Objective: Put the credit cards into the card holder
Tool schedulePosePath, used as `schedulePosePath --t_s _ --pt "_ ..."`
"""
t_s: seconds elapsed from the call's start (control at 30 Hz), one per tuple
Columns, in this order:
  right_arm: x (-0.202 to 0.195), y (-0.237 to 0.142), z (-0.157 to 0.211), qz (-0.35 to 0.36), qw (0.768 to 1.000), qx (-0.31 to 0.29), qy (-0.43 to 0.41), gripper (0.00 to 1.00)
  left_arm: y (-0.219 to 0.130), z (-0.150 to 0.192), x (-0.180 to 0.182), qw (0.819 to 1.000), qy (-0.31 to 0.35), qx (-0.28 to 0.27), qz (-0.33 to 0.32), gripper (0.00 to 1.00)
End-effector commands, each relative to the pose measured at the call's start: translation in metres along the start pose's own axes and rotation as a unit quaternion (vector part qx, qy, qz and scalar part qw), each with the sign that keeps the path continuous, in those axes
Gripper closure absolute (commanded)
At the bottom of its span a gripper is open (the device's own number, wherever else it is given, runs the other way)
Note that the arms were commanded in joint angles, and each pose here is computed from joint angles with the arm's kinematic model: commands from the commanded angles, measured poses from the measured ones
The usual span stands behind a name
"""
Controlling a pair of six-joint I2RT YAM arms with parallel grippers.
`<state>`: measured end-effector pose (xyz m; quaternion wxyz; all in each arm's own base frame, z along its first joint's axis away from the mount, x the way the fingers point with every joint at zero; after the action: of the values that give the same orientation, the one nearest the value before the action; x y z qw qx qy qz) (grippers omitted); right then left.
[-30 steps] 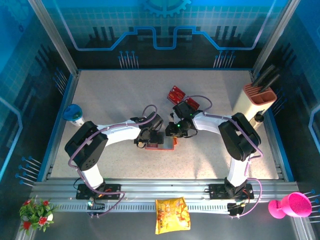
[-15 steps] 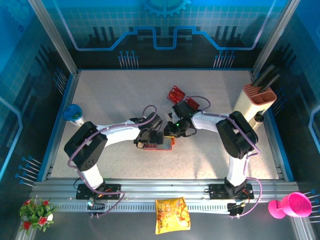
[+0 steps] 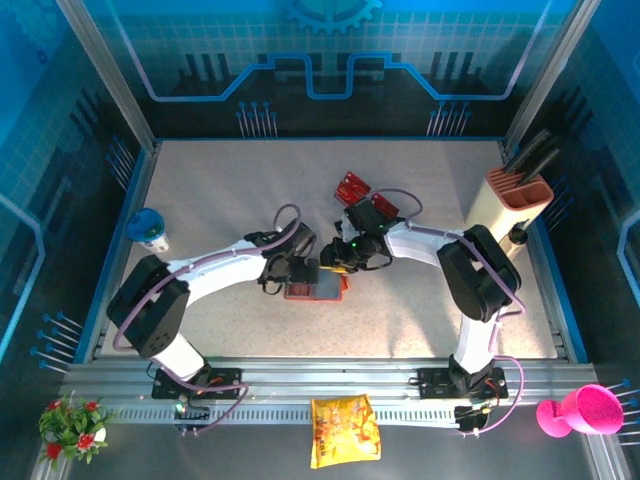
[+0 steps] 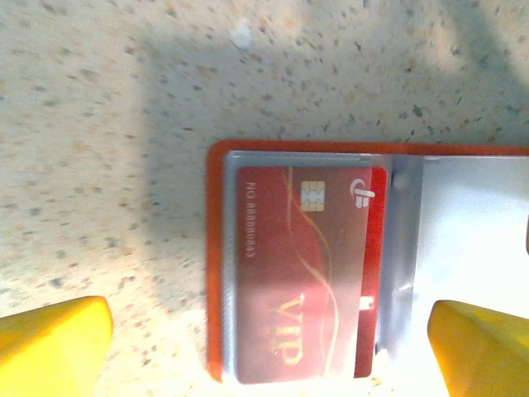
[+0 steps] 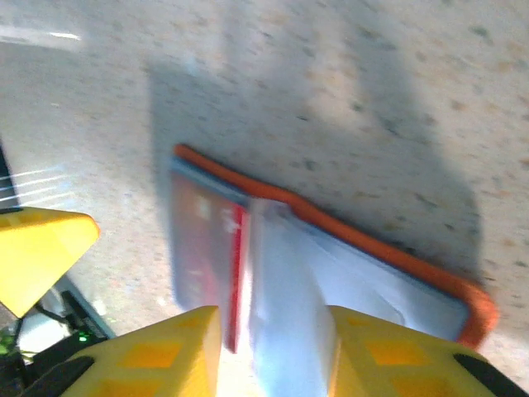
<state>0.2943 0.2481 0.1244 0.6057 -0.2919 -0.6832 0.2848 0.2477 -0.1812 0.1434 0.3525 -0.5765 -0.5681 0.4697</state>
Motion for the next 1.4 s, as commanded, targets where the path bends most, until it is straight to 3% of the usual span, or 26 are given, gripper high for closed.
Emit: schedulePosePath --t_s 0.0,0.4,0.77,1.37 --pt "0.034 -0.007 0.002 -0.039 0.999 -0.002 -0.028 0.58 -0.025 -0.012 0.006 0.998 -0.025 -0.041 0.028 0.01" --pt "0.059 0.038 0.000 -0.031 0.998 0.024 -0.040 0.53 -0.052 -0.017 0.042 0.993 -0.081 -0.076 0.035 0.01" --pt "0.052 0.079 0.000 -0.017 0.998 0.047 -0.026 0.53 -0.045 -0.006 0.051 0.993 -0.090 -0.067 0.033 0.01" --pt "0.061 0.012 -0.032 -0.077 0.996 -0.039 -0.003 0.53 -0.020 0.008 0.052 0.994 -0.086 -0.036 0.050 0.01"
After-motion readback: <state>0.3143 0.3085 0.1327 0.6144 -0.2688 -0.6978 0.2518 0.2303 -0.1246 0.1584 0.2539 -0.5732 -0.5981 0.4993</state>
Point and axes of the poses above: each hand's point on the last joint's axis, 136 mm out from that joint toward the fingers, its own y axis out along the fingers, its own x axis along the line the jaws close on, z = x × y, the point moved 9 cm from there along -y, back along the fingers, and after that the axes turned 2 degrees about -y, right-handed, at the moved point
